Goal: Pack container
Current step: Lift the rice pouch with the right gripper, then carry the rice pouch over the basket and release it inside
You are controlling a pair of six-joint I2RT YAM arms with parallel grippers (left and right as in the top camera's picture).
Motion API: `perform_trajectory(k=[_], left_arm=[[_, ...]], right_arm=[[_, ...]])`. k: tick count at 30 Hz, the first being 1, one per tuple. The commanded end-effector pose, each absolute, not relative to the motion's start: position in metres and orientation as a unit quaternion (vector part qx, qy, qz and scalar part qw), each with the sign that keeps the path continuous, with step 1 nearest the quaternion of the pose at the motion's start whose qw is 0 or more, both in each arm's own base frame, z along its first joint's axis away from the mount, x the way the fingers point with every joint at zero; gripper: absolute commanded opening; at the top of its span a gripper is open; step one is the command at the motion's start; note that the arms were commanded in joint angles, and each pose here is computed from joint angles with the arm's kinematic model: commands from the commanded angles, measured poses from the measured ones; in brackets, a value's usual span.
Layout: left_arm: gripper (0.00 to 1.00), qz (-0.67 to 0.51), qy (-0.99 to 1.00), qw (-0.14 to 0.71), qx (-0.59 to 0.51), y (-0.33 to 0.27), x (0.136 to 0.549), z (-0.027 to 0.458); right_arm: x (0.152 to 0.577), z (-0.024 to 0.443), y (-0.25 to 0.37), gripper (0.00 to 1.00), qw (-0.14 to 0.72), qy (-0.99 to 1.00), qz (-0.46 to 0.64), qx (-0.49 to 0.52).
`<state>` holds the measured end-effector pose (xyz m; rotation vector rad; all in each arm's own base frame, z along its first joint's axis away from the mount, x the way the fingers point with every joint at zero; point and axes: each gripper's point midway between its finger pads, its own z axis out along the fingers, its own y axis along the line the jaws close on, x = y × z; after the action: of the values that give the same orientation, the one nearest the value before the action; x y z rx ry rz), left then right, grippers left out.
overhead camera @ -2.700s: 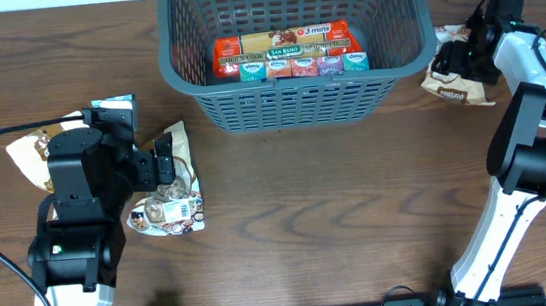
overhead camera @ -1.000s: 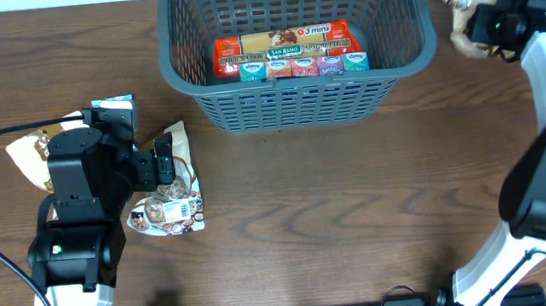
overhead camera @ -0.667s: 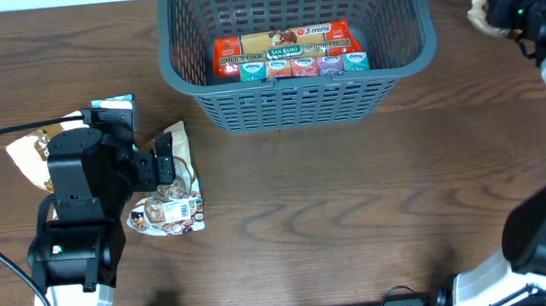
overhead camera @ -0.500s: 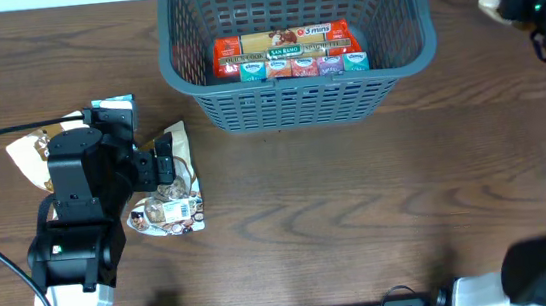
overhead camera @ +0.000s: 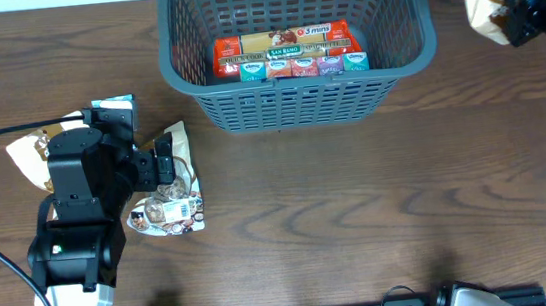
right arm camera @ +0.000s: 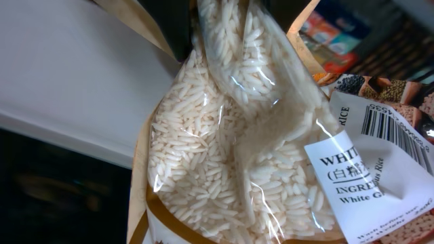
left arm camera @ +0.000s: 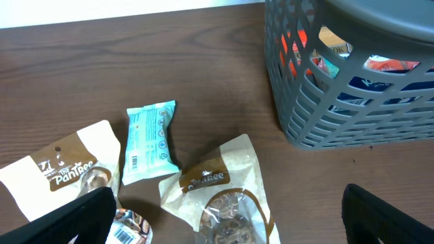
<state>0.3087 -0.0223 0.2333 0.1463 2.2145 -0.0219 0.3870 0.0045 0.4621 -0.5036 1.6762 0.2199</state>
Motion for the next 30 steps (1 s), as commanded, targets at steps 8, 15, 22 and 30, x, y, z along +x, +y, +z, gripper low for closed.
perform_trajectory(k=[8,15,22,30], left_arm=[[0.99,-0.008,0.891,0.450,0.055,-0.022,0.310,0.239],[0.99,-0.008,0.891,0.450,0.055,-0.022,0.310,0.239],[0.99,-0.008,0.892,0.450,0.055,-0.022,0.310,0.239],[0.99,-0.008,0.892,0.450,0.055,-0.022,0.310,0.239]], right_arm=[[0.407,0.435,0.078,0.01,0.607,0.640,0.274,-0.384],[0.430,0.396,0.131,0.02,0.563,0.624,0.344,-0.419],[0.435,0.350,0.189,0.02,0.502,0.626,0.404,-0.439],[0.430,0.306,0.234,0.02,0.435,0.644,0.447,-0.443]])
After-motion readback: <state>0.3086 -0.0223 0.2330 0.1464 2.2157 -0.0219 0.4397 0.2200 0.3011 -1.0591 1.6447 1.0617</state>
